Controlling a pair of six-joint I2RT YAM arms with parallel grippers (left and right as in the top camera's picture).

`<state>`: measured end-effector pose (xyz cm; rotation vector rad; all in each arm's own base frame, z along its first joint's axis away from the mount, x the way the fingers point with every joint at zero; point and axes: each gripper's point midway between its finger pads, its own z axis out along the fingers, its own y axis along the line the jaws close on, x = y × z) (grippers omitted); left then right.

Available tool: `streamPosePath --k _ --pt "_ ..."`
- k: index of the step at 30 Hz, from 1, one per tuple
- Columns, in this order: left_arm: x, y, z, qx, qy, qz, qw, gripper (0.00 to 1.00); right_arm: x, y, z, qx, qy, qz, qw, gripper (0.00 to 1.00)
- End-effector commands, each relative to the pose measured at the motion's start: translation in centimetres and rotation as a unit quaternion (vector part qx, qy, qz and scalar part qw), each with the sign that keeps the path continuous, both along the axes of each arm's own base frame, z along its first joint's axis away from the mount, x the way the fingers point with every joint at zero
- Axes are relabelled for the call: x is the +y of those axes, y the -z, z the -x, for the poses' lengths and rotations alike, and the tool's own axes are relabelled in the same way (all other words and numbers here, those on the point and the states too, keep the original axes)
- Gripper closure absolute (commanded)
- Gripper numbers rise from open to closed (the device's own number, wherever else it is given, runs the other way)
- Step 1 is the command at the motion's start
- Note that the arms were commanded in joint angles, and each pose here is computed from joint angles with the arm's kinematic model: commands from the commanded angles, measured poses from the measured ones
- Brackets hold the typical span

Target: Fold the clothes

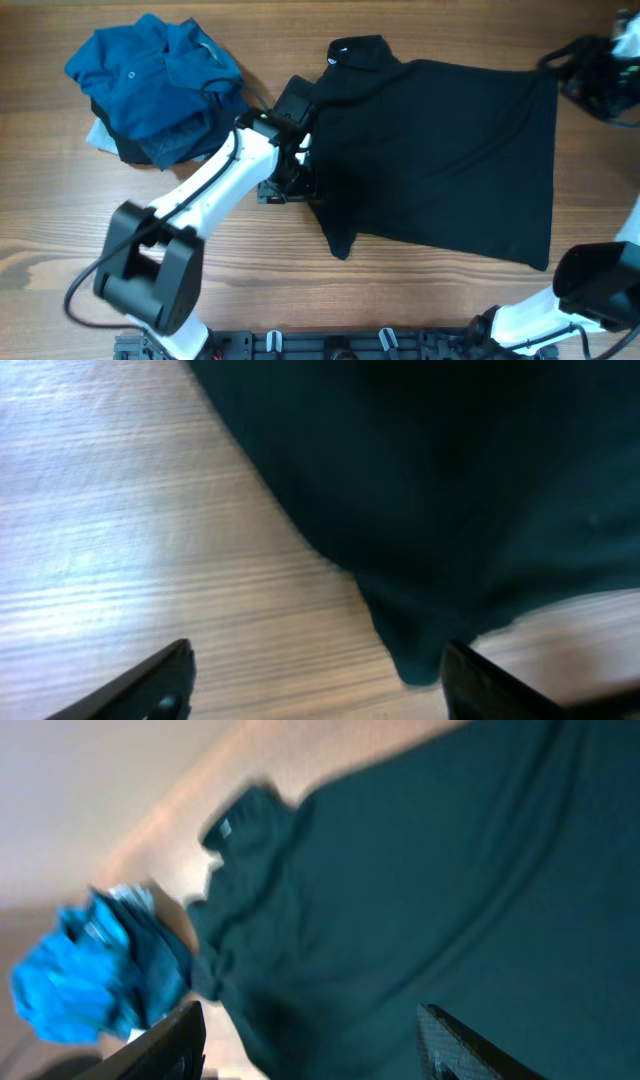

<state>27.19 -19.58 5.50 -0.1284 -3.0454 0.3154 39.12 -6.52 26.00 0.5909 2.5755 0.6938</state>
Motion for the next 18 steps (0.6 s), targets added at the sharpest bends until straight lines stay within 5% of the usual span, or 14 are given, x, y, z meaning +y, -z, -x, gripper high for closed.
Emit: streamPosePath --k 1,6,8,13,18 --pt "-0.8 3.1 -0.8 0.001 0.037 0.006 0.999 0.32 2.2 4.7 0.9 0.07 -0.041 0.037 0.996 0.32" --pt "-1.7 5.3 -0.7 0.026 0.036 0.021 0.999 0.72 3.3 8.9 1.0 0.096 -0.048 0.036 0.994 0.3" --pt "-1.7 5.3 -0.6 0.028 0.036 0.021 0.999 0.96 3.3 10.2 1.2 0.103 -0.043 0.032 0.993 0.3" --pt "-1.5 2.6 -1.2 0.043 0.027 0.014 0.999 0.96 3.3 11.0 1.1 0.102 -0.043 0.032 0.993 0.31" --pt "-4.1 -3.3 -6.4 -0.046 0.041 0.05 0.997 0.96 3.1 11.0 0.7 0.093 -0.042 0.035 0.994 0.31"
